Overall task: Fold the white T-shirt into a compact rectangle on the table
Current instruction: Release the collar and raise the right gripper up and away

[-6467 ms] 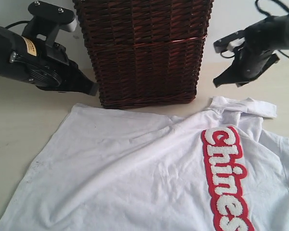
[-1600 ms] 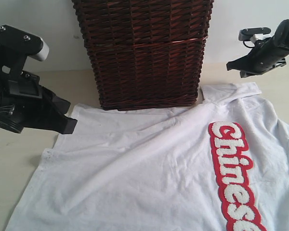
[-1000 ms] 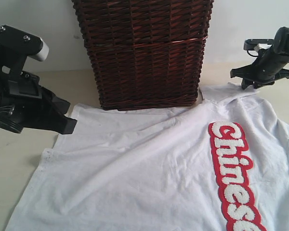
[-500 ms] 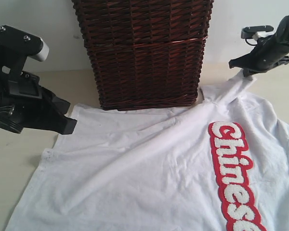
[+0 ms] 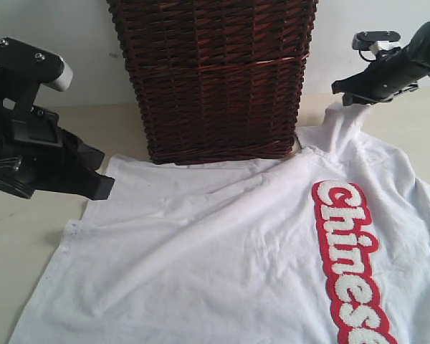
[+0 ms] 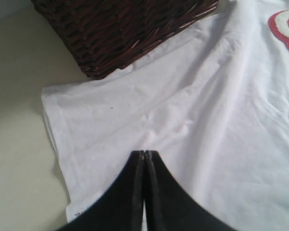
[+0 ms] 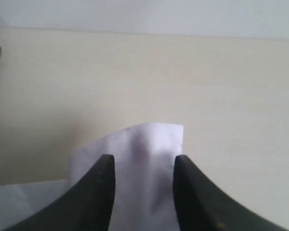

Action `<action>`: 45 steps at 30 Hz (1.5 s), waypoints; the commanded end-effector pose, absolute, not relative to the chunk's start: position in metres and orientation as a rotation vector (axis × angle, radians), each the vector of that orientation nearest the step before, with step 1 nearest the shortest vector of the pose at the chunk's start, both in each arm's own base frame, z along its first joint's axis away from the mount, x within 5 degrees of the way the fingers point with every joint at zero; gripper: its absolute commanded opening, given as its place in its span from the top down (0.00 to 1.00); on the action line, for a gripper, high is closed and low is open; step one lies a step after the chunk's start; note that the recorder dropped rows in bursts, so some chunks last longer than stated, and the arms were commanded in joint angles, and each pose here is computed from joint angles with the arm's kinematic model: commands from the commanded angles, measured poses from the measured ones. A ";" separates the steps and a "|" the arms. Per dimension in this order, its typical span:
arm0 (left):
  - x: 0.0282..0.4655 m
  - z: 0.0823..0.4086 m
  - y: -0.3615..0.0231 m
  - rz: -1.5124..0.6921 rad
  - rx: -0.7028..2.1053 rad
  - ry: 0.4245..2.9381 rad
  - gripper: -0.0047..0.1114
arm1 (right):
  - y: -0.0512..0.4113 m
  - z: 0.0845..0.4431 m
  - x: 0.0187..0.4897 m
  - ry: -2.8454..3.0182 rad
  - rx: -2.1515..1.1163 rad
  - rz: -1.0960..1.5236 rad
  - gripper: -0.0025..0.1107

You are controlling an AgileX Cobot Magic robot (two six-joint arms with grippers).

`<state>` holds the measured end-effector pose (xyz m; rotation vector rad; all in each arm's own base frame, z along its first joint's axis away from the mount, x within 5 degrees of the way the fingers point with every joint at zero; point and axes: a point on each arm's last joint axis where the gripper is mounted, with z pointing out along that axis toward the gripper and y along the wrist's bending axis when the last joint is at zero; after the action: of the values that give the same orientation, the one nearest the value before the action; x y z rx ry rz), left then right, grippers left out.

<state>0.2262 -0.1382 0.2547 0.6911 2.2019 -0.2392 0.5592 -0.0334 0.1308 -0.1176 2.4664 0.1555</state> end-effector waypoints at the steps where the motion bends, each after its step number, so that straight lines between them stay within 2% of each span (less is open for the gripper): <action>1: 0.231 0.253 -0.144 -0.260 0.684 2.155 0.96 | -0.039 0.155 0.552 2.564 -0.117 0.083 0.63; 3: 0.237 0.242 -0.147 -0.255 0.693 2.179 0.96 | -0.034 0.176 0.547 2.571 -0.132 0.152 0.64; 6: 0.244 0.214 -0.152 -0.223 0.733 2.290 0.96 | -0.023 0.232 0.535 2.504 -0.144 0.290 0.64; 8: 0.252 0.207 -0.157 -0.195 0.780 2.334 0.96 | -0.020 0.247 0.524 2.538 -0.173 0.323 0.64; 13: 0.265 0.174 -0.165 -0.126 0.851 2.632 0.96 | -0.016 0.241 0.511 2.675 -0.225 0.393 0.64; 18: 0.235 0.117 -0.150 -0.071 0.921 2.946 0.96 | -0.013 0.234 0.510 2.684 -0.245 0.444 0.69; 24: 0.191 0.093 -0.128 -0.030 0.914 3.211 0.96 | -0.011 0.235 0.510 2.667 -0.263 0.483 0.70; 30: 0.164 0.100 -0.142 -0.032 1.027 3.185 0.96 | -0.010 0.234 0.510 2.668 -0.261 0.487 0.70; 32: 0.161 0.113 -0.155 -0.087 1.059 3.049 0.96 | -0.013 0.224 0.511 2.697 -0.268 0.451 0.70; 37: 0.177 0.154 -0.170 -0.272 0.913 2.687 0.96 | -0.023 0.184 0.510 2.836 -0.255 0.333 0.66; 39: 0.187 0.172 -0.173 -0.310 0.863 2.591 0.96 | -0.022 0.180 0.510 2.847 -0.245 0.347 0.66; 45: 0.223 0.211 -0.174 -0.346 0.717 2.468 0.96 | 0.016 0.233 0.514 2.496 -0.305 0.868 0.68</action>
<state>0.2104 -0.1747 0.1968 0.7872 2.5123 -0.3306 0.5125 -0.0033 0.1937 -0.2796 2.7047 0.6595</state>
